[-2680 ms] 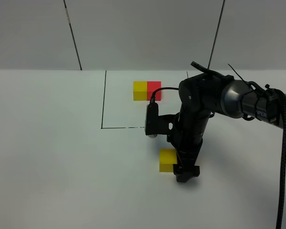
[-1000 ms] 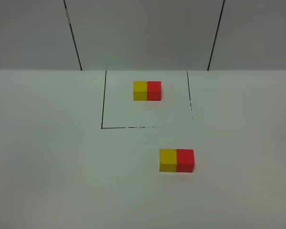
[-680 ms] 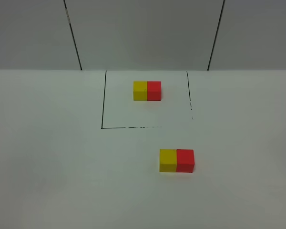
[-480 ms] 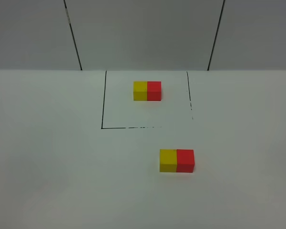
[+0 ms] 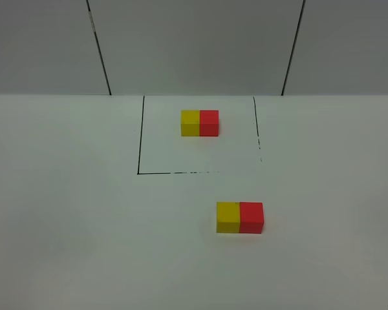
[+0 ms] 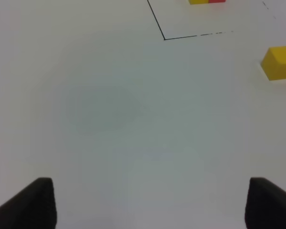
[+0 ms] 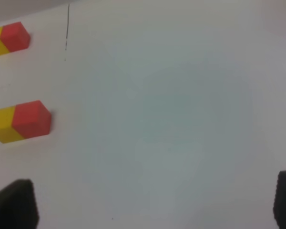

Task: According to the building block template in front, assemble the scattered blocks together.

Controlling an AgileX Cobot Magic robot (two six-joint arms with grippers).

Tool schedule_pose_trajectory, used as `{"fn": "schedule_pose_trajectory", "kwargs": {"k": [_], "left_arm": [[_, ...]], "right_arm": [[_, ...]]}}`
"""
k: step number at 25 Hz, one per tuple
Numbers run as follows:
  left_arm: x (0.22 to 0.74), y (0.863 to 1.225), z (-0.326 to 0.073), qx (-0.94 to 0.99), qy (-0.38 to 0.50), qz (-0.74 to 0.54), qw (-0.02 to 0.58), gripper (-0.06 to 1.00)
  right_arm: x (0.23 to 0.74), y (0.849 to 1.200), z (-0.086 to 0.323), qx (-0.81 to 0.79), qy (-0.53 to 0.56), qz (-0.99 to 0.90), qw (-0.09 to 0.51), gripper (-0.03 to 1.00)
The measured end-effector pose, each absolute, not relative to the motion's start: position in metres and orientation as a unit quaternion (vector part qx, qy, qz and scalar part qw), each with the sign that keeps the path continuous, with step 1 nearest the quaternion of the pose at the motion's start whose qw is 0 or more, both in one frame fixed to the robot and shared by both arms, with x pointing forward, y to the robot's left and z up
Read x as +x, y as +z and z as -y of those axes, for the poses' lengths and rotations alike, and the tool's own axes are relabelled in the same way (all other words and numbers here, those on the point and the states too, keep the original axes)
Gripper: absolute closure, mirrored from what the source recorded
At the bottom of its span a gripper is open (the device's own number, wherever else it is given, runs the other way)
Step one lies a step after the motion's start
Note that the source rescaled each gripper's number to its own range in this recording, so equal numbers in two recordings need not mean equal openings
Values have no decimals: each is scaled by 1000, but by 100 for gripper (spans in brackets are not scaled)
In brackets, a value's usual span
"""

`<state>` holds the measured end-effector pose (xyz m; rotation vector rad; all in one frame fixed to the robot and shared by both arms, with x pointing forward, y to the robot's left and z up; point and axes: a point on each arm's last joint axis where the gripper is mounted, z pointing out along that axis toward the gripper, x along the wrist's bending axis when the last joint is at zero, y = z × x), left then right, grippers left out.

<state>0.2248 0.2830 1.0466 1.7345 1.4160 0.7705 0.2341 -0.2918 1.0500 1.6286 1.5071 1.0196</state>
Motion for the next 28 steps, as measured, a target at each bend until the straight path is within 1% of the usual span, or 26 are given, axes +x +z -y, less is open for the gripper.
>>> {"fn": "schedule_pose_trajectory", "kwargs": {"k": [8,14,20,28], "left_arm": [[225,1047,-283,678,301,-554,377,1],[225,1047,-283,678,301,-554,377,1],[225,1047,-283,678,301,-554,377,1],[225,1047,-283,678,301,-554,377,1]], "right_arm": [[234,1050,292,619,397,-588,338,-2],[234,1050,292,621,397,-586,337,4],[234,1050,292,625,397,-582,337,13],[234,1050,293,626,398,-580,337,15]]}}
